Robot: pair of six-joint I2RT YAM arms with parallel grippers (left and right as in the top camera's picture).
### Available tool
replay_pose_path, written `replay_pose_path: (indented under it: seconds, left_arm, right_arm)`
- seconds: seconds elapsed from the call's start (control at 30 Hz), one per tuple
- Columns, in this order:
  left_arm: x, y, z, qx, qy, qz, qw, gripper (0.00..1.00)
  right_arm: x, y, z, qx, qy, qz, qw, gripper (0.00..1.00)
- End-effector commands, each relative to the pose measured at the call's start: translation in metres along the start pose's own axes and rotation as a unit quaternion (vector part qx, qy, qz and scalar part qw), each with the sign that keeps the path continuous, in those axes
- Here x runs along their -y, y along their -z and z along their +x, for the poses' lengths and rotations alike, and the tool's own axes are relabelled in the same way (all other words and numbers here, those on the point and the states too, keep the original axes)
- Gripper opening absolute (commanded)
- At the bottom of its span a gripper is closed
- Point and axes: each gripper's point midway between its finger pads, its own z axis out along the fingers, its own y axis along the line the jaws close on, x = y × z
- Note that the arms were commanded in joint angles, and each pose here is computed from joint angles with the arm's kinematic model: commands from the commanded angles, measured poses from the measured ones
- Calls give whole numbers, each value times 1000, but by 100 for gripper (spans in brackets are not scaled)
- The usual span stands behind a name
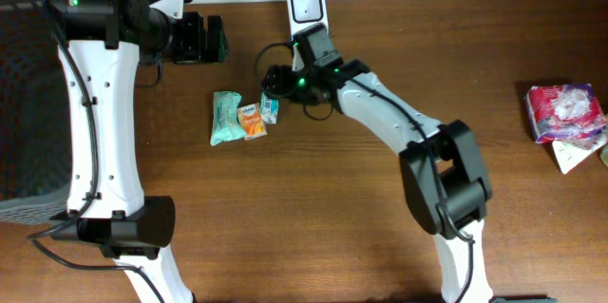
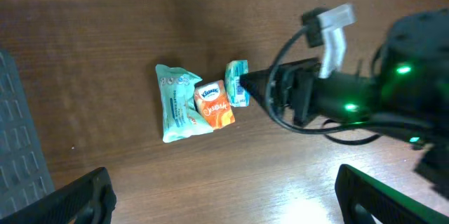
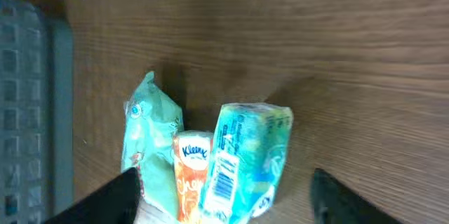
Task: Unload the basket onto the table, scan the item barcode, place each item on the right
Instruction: 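Reach the right gripper to the small green pack and grasp it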
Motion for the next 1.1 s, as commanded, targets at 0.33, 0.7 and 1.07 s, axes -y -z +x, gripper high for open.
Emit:
replay_pose_path:
  seconds: [0.33,0.7,1.07]
  left_arm:
    - [-6,-2,-1,-1,8,-3,1000,99]
    - [-6,-2,-1,-2,8,-3,1000,99]
    - [-6,-2,-1,-1,8,-3,1000,99]
  right_arm:
    - [4,-36,35,-45,1,0,999,42]
    - [22,-41,46,-48,2,45,998,37]
    - [61,36,31,-60,12,183,981,4]
